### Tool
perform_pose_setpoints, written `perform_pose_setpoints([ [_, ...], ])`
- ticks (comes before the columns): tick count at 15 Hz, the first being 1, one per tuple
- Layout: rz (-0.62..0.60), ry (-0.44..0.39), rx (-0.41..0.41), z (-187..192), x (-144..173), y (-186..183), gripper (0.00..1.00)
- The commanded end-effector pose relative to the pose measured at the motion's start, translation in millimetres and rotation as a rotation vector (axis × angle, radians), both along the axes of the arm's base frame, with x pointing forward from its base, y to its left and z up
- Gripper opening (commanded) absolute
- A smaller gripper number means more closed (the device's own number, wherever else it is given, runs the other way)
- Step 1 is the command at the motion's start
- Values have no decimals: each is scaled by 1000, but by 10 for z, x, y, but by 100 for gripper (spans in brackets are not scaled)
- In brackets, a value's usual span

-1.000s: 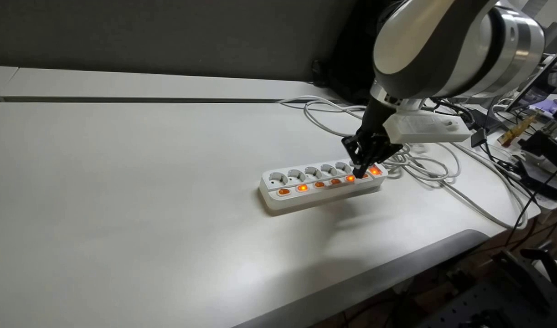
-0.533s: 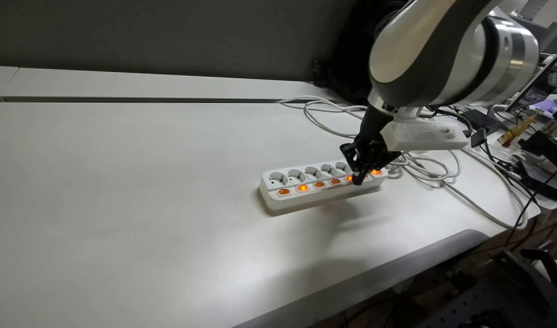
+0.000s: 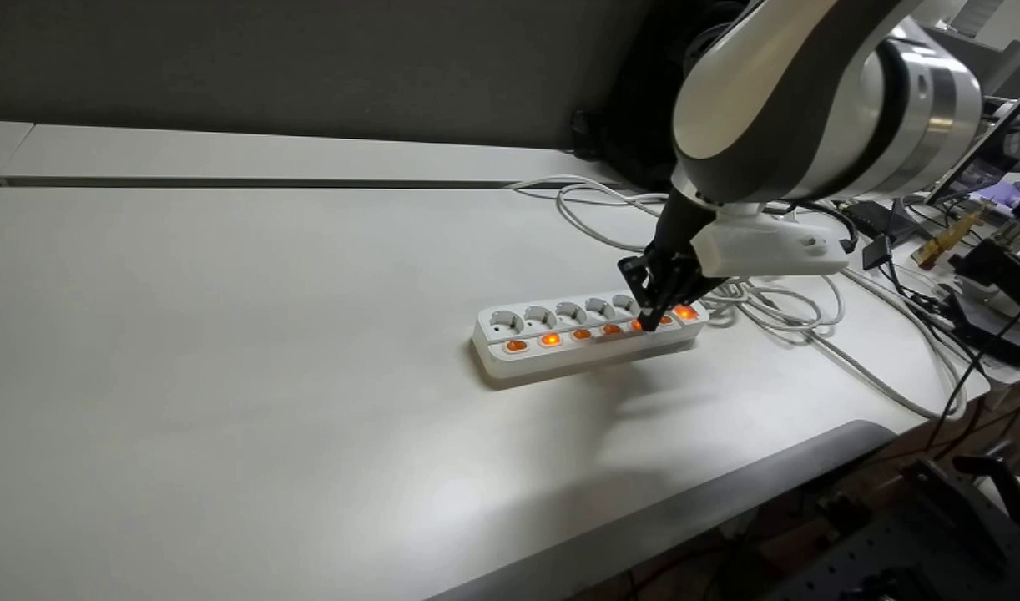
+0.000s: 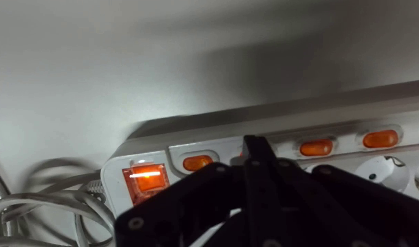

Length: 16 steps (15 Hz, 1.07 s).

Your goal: Turn off the third switch from the right

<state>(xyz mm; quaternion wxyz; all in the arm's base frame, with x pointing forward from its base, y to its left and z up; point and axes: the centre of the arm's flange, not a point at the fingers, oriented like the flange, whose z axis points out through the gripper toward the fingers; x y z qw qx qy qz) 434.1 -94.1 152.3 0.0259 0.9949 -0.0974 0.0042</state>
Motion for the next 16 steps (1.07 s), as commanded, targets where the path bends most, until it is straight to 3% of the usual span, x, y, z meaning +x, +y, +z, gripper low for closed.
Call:
perform_pose_setpoints([
  [1,-30,-20,-2,1,4,-18,0],
  [16,-160,66,39,-231,-22,-247,0],
])
